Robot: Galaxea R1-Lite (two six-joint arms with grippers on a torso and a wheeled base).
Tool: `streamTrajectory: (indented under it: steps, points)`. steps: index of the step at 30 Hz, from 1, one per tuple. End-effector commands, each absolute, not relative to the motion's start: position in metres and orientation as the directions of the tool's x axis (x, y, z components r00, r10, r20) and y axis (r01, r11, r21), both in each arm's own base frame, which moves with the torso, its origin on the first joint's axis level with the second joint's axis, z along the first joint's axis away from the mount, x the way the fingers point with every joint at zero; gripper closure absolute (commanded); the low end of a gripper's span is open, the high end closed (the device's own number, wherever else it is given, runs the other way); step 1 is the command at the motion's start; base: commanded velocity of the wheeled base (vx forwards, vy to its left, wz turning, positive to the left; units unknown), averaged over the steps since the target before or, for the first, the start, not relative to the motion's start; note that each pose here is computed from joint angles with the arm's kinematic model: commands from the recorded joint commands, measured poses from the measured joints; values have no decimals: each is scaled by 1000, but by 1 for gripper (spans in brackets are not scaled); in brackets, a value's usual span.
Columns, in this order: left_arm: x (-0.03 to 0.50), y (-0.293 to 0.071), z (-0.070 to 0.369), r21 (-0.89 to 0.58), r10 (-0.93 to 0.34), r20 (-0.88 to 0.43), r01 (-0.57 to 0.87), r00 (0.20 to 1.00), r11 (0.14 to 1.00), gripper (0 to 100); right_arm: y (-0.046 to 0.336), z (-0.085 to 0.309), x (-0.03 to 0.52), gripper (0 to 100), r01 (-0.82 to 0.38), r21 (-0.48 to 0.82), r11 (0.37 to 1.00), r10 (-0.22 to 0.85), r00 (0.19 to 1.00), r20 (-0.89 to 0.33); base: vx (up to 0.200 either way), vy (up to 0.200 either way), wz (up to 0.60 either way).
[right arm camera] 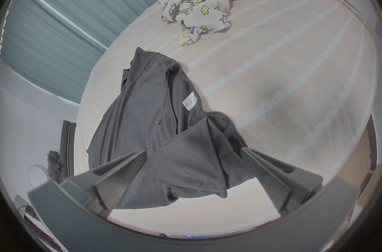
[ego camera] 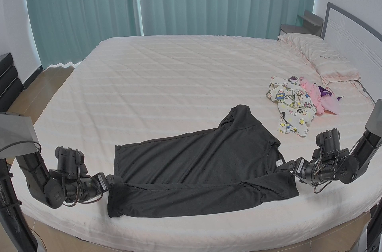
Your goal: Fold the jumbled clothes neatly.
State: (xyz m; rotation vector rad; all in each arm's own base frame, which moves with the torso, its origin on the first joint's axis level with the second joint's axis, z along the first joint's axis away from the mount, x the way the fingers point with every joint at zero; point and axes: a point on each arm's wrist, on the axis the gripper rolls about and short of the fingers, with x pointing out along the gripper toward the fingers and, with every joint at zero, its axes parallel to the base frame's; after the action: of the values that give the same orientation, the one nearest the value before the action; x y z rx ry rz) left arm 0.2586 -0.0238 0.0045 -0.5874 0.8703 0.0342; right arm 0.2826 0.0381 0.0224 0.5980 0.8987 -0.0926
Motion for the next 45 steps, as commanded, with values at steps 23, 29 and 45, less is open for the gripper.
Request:
streamTrajectory:
  steps: [23,29,45]
  points:
    - [306,-25,-11,-539,-341,-743,-215,576,814,0,43,17,283,0,314,442,840,175,615,-769,0,0,0]
    - [309,-24,-15,-542,-335,-732,-209,594,814,100,42,16,283,0,315,440,841,172,614,-770,0,0,0]
    - [303,-11,-15,-510,-272,-751,-266,602,818,100,35,18,285,0,306,426,852,158,625,-764,0,0,0]
